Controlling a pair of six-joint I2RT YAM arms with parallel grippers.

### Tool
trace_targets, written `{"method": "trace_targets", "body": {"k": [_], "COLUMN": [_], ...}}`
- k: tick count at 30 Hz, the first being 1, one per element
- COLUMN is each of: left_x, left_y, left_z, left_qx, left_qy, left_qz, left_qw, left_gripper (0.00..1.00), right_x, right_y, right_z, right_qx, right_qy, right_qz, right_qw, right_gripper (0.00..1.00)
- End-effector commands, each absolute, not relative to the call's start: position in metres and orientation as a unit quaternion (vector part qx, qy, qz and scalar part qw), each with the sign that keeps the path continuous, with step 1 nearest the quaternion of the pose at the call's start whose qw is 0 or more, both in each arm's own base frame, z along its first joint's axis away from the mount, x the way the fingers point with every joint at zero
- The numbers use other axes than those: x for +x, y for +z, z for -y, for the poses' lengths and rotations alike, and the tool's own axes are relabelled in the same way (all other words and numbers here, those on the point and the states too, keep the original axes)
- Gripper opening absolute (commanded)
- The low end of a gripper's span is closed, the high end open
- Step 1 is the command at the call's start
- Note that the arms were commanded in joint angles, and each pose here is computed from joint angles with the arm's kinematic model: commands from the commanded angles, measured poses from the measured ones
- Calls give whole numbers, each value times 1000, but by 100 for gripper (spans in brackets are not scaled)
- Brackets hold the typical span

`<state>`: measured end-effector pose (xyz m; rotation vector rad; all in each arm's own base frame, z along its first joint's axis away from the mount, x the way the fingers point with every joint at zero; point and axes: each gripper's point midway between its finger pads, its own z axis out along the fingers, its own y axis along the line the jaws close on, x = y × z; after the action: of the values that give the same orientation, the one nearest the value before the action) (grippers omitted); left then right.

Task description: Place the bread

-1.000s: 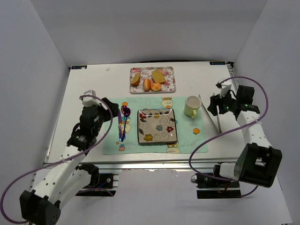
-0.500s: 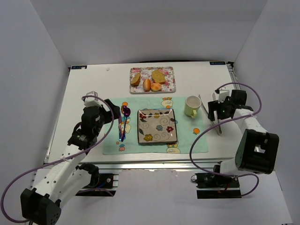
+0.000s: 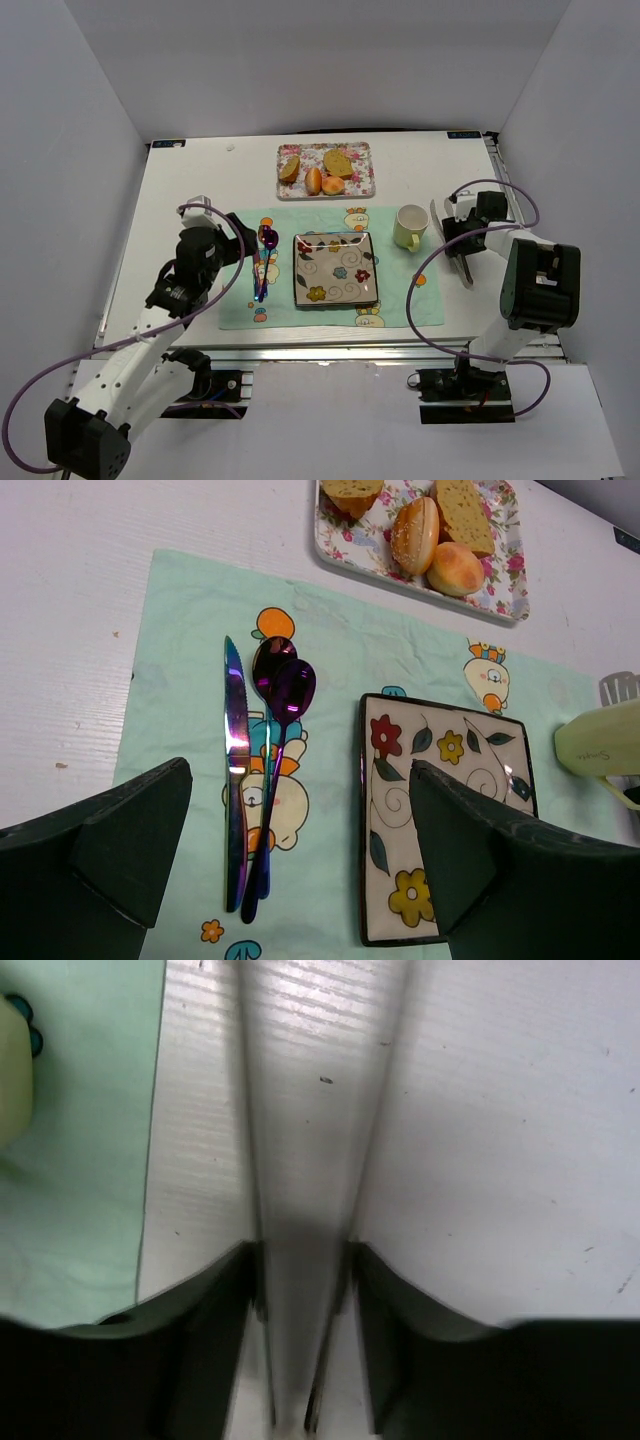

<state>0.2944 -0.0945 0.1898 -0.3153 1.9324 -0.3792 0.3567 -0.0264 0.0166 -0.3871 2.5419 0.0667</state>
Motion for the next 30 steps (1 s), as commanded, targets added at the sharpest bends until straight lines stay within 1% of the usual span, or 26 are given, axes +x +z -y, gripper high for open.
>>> {"method": "trace_targets", "body": {"k": [1,2,3,4,5,7,9,10,11,12,13,14,16,17,18,20,25,30], "left_x": [292,292,292,292,292,292,293,294,294,295,296,296,296,297,296,295,290,287], "left_y": [203,204,205,206,206,209,212,215,216,216,218,219,220,222,222,223,227,230], "left_z": [89,89,89,88,89,89,90,91,91,91,91,92,92,92,91,90,86,83], "left_qx": [-139,-140,-141,-142,-141,-141,-139,-137,-136,-135,-134,-133,-134,-135,-138,-141,-155,-163], "left_qy": [-158,-158,-158,-159,-160,-163,-163,-165,-165,-164,-164,-165,-166,-167,-168,-168,-173,-170], "left_qz": [-804,-804,-803,-802,-801,-799,-798,-797,-796,-796,-796,-795,-794,-792,-791,-789,-783,-781], "left_qw": [556,556,557,559,559,562,563,565,566,567,567,569,569,572,571,573,578,578], "left_gripper": [98,98,98,98,98,98,98,98,98,98,98,98,98,98,98,98,98,98], "right_x": [355,353,353,352,354,369,386,403,411,419,436,438,446,454,452,458,461,457], "right_y": [12,12,15,17,22,50,85,115,132,147,182,186,205,225,225,241,256,248], "right_z": [24,24,23,24,23,24,23,21,18,7,1,-7,-33,-39,-66,-86,-138,-178], "right_qx": [-144,-144,-144,-142,-142,-146,-158,-166,-171,-187,-197,-205,-233,-242,-268,-292,-340,-373], "right_qy": [27,29,31,31,31,23,18,16,17,27,26,37,54,55,75,86,122,171], "right_qz": [-951,-953,-953,-953,-952,-940,-923,-910,-902,-894,-877,-879,-867,-855,-850,-835,-811,-801], "right_qw": [271,266,266,265,271,308,350,380,395,407,438,430,438,455,447,459,461,435], "right_gripper": [44,35,23,20,14,11,13,15,17,22,24,28,33,35,38,41,42,42]}}
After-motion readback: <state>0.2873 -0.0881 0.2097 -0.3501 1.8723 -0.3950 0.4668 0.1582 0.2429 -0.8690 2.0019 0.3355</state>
